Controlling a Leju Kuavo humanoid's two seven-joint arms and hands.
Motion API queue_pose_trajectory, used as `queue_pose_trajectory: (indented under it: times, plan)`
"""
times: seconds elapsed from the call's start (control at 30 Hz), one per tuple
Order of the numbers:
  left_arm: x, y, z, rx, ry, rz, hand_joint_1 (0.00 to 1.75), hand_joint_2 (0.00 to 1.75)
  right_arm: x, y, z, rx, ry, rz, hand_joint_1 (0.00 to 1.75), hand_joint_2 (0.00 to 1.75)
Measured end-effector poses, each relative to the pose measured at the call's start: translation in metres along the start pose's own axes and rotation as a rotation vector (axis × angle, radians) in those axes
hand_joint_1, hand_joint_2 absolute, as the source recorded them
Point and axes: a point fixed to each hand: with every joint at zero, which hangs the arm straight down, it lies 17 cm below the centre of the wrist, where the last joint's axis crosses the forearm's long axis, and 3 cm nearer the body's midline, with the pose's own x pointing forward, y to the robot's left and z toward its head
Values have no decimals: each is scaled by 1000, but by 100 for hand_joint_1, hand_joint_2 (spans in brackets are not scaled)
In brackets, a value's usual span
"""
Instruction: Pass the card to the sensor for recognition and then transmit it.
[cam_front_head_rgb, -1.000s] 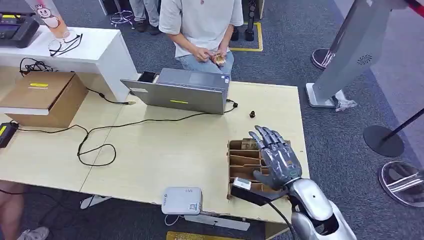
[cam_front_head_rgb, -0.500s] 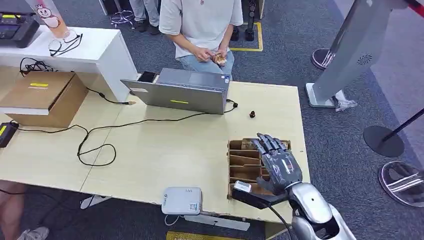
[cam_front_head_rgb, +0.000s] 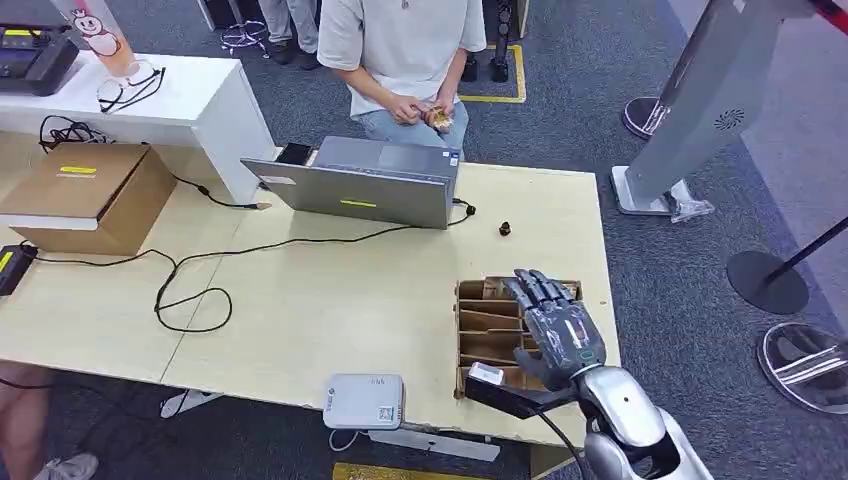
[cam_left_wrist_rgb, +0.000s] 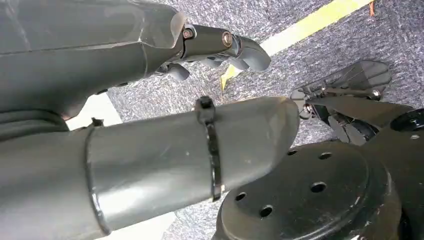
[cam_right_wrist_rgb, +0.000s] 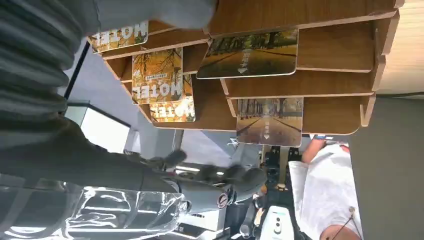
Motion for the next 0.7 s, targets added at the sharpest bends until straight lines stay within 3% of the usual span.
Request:
queue_pose_trajectory:
  times: [0.13, 0.17, 0.4, 0.47, 0.63, 0.7]
  plan:
    - [1, 0, 1, 0, -4, 0, 0, 0, 1, 0, 0, 1, -1, 0, 79, 175]
    - [1, 0, 1, 1, -3, -2, 0, 0, 1, 0, 0, 1, -1, 0, 99, 175]
    - [1, 1, 1, 2, -4, -9, 0, 0, 2, 3, 1, 7, -7, 4, 99, 175]
    - [1, 1, 1, 4, -5, -12, 0, 0, 3, 3, 1, 9, -9, 5, 120, 175]
    - [2, 8, 1, 26, -7, -19, 0, 0, 5, 10, 1, 27, -15, 10, 112, 175]
    - [1, 10, 1, 32, -6, -21, 0, 0, 5, 13, 1, 36, -17, 12, 117, 175]
